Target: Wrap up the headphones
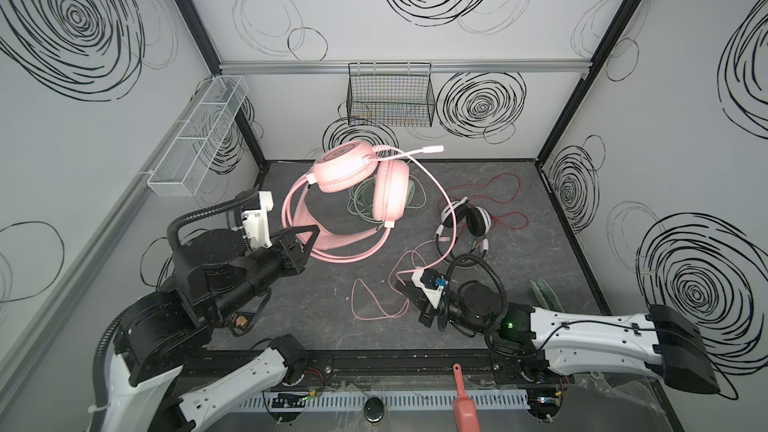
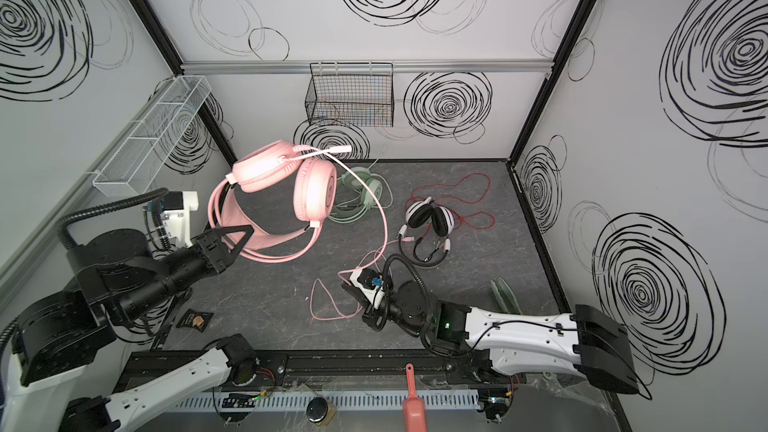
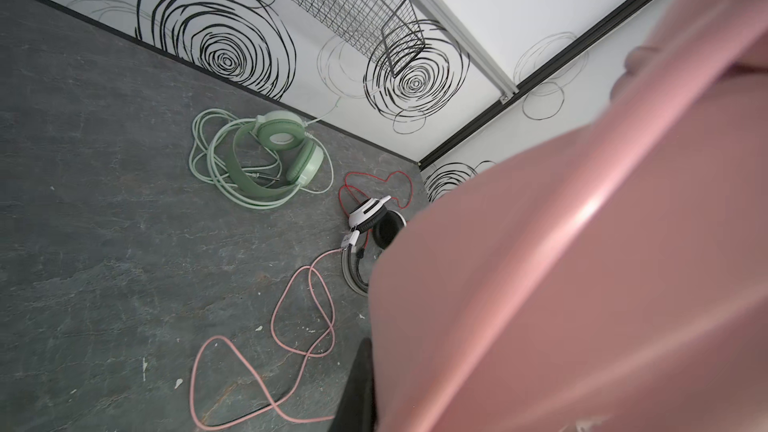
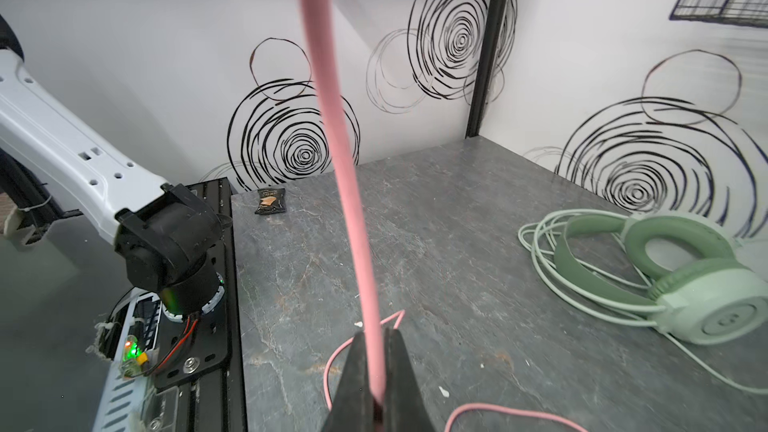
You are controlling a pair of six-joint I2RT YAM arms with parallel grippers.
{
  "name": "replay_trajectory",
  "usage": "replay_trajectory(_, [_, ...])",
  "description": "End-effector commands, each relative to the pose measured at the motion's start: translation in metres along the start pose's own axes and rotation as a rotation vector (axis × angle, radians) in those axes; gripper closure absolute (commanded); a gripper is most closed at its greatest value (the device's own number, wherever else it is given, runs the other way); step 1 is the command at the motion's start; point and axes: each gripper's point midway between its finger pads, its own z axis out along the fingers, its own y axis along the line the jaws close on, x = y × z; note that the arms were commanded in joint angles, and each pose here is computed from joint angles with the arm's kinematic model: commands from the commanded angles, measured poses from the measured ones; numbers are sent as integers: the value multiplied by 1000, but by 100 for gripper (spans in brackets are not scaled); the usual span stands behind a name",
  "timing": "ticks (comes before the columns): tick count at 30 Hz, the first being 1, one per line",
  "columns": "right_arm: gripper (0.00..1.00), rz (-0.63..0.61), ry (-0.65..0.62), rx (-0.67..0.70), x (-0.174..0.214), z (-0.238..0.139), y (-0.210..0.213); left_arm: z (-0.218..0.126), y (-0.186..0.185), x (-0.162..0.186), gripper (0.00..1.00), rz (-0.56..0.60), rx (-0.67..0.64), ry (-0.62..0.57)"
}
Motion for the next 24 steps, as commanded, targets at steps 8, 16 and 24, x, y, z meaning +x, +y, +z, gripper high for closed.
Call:
replay_trajectory(8, [100,43,329,21,11,-26,10,53,55,26,100,59,-256,32])
replay_trajectory(16, [100,-125,674,-85,51,-23,87,70,90,11,100,139,-461,-54])
replay_trajectory(24, [100,-131,814,-106,32,-29,116,81,124,7,100,169,-613,-92])
